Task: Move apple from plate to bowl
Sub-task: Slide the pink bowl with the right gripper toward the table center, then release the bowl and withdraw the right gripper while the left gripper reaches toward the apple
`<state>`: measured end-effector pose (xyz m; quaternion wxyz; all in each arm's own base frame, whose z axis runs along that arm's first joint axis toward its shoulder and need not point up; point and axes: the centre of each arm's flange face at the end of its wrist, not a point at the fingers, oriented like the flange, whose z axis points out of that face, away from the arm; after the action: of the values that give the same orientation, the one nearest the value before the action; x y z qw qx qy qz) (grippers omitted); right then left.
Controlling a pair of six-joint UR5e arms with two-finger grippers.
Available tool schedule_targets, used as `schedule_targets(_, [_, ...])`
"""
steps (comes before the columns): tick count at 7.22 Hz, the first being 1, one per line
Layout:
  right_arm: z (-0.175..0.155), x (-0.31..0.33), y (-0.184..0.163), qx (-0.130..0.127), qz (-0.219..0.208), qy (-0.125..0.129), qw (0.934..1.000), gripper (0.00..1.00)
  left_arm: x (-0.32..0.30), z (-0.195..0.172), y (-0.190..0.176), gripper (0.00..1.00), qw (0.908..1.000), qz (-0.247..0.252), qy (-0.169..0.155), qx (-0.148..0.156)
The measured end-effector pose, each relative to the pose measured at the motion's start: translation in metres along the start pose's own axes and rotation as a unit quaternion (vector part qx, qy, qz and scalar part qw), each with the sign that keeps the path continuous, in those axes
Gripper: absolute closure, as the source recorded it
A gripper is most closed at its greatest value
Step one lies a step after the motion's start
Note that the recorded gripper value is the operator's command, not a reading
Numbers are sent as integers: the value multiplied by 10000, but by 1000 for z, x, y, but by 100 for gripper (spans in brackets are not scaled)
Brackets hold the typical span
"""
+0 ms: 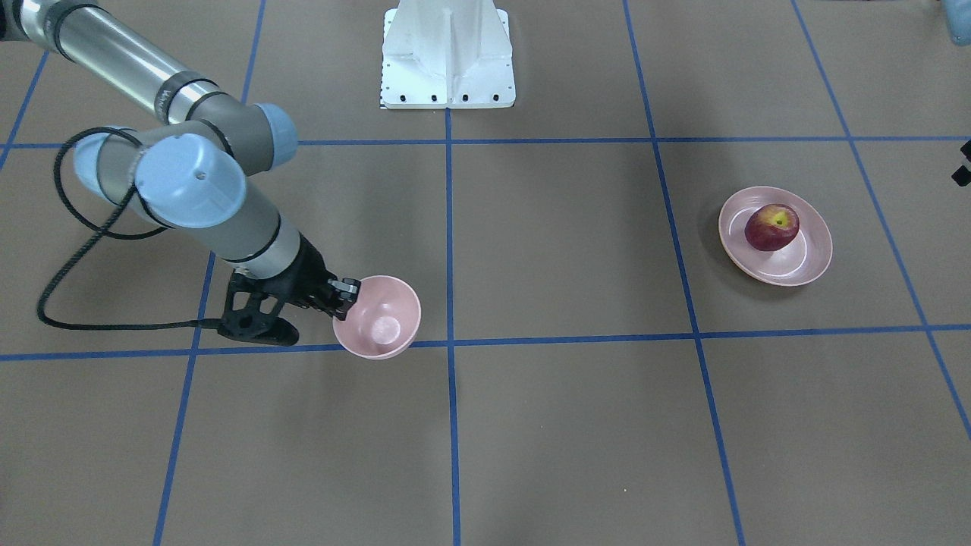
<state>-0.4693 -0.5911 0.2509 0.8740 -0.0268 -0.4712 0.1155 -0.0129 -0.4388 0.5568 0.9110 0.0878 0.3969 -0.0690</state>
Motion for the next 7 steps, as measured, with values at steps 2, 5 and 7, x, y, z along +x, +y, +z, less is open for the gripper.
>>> schedule_targets(2, [32,-59,-2,-18,98,67,9999,100,2,-3,6,2,9999,64,58,57])
schedule_targets(5, [62,-60,2,-106,45,113,9999,30,-1,-2,14,2,9998,103,107,112])
schedule_targets(7, [65,-58,5,-135,25,122,9998,10,-1,-1,14,2,9998,89,109,108])
